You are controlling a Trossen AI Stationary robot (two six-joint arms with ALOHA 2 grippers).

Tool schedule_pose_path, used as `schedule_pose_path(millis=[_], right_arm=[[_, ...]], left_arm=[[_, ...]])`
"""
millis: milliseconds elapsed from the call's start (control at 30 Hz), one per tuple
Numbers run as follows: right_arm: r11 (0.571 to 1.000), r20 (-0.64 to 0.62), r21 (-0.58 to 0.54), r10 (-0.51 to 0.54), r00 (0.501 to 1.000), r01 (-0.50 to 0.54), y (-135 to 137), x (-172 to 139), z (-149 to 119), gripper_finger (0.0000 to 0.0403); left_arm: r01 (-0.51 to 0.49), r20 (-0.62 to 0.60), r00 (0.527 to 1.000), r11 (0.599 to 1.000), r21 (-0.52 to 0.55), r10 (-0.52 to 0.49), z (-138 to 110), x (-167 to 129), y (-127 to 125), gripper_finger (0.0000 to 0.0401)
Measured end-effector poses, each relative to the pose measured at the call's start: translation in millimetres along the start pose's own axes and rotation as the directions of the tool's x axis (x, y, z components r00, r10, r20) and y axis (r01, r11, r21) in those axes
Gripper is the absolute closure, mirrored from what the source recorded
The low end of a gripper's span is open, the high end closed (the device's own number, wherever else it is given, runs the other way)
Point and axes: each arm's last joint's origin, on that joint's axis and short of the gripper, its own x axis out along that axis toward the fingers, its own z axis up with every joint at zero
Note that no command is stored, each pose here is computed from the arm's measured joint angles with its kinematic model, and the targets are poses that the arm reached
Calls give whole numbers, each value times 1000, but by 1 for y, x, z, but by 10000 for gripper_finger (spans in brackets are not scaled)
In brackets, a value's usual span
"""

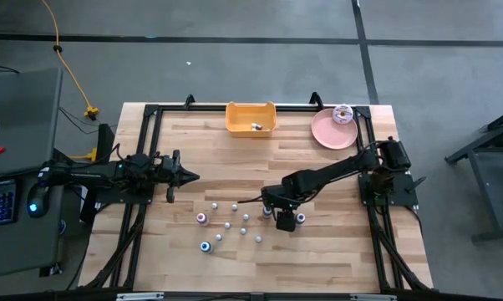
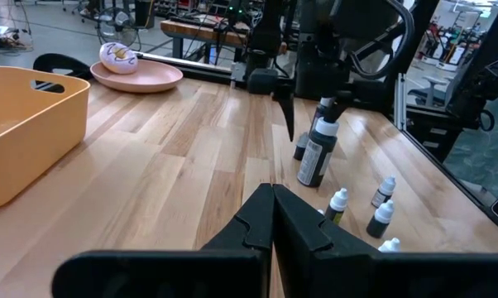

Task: Pick & Place food coloring
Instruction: Put the small green food coloring bottle into the yellow bin

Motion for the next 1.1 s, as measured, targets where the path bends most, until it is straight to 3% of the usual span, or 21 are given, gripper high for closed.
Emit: schedule_pose_path(millis=[467, 1000, 1100], right_arm=[[1000, -22, 21, 1, 1000, 0, -1, 3, -1, 227], [1000, -30, 26, -5, 1000, 6, -1, 3, -2, 357], [1000, -32, 25, -7, 999, 8, -1, 3, -2, 362]], left_arm=[[-1, 0, 1000, 1000, 0, 1, 0, 0, 0, 400], [-2, 1, 1000, 1000, 0, 2, 0, 0, 0, 400], [-2, 1, 1000, 1000, 0, 2, 0, 0, 0, 400]])
